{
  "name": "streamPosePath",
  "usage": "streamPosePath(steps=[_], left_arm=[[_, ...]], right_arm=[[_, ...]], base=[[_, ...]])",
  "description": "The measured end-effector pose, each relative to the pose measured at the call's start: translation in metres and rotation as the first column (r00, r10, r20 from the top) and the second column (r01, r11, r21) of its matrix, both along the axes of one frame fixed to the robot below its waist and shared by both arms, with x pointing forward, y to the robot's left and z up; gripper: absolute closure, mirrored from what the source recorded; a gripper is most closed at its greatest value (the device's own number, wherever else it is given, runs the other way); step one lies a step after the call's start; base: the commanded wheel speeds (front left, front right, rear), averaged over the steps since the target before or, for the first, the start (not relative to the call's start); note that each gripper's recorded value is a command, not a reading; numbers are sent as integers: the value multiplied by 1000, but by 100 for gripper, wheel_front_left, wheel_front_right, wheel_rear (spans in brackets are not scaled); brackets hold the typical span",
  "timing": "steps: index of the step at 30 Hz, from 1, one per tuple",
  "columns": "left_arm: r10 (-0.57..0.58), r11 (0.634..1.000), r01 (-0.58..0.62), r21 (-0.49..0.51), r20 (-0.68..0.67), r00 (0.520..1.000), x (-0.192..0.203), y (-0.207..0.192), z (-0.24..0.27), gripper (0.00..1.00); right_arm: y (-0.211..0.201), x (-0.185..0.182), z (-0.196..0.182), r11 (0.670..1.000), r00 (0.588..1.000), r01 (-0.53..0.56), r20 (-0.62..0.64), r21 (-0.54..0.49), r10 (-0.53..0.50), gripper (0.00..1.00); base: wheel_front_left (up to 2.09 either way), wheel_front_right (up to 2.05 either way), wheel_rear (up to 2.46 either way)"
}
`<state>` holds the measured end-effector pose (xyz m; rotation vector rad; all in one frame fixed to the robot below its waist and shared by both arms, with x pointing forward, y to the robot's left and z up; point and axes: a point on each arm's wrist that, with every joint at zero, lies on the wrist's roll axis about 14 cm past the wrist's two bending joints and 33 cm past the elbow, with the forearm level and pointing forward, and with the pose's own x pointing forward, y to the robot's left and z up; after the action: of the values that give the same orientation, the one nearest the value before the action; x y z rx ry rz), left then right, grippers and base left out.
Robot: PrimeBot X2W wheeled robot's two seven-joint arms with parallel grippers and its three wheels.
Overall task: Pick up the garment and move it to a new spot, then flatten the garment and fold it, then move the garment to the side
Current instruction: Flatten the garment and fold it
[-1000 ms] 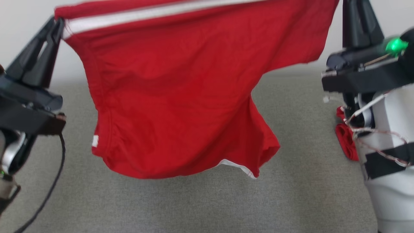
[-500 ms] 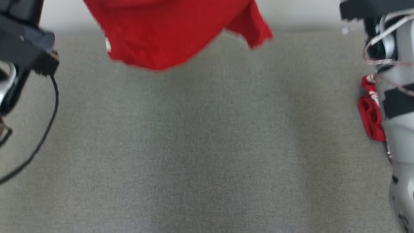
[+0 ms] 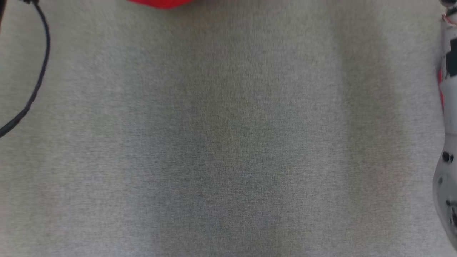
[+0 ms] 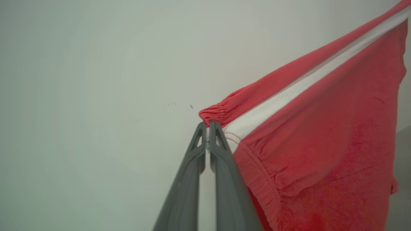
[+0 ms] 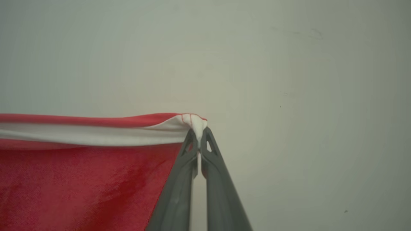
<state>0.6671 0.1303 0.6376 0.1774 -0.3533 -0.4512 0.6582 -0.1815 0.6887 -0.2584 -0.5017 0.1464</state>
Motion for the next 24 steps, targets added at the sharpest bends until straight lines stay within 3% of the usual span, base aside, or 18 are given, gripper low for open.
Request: streamPosePath(steps=[4, 9, 17, 24], left_arm=[[-24, 999, 21, -29, -79, 997, 2, -10, -50, 100], [-28, 997, 12, -81, -205, 978, -26, -12, -107, 100], [-4, 982, -75, -175, -413, 911, -120, -8, -177, 100], [35, 948, -198, -248, -539, 842, -209, -2, -203, 100]], right_arm=[[-4, -1, -58, 1000, 996, -1, -86, 18, 2, 100], [-10, -34, -113, 999, 983, -5, -185, 54, 15, 100], [-26, -129, -190, 990, 917, 51, -399, 130, 5, 100], [-31, -209, -216, 978, 862, 117, -506, 175, -12, 100]], base=[[0, 0, 0], [0, 0, 0], [0, 0, 0], [0, 0, 0]])
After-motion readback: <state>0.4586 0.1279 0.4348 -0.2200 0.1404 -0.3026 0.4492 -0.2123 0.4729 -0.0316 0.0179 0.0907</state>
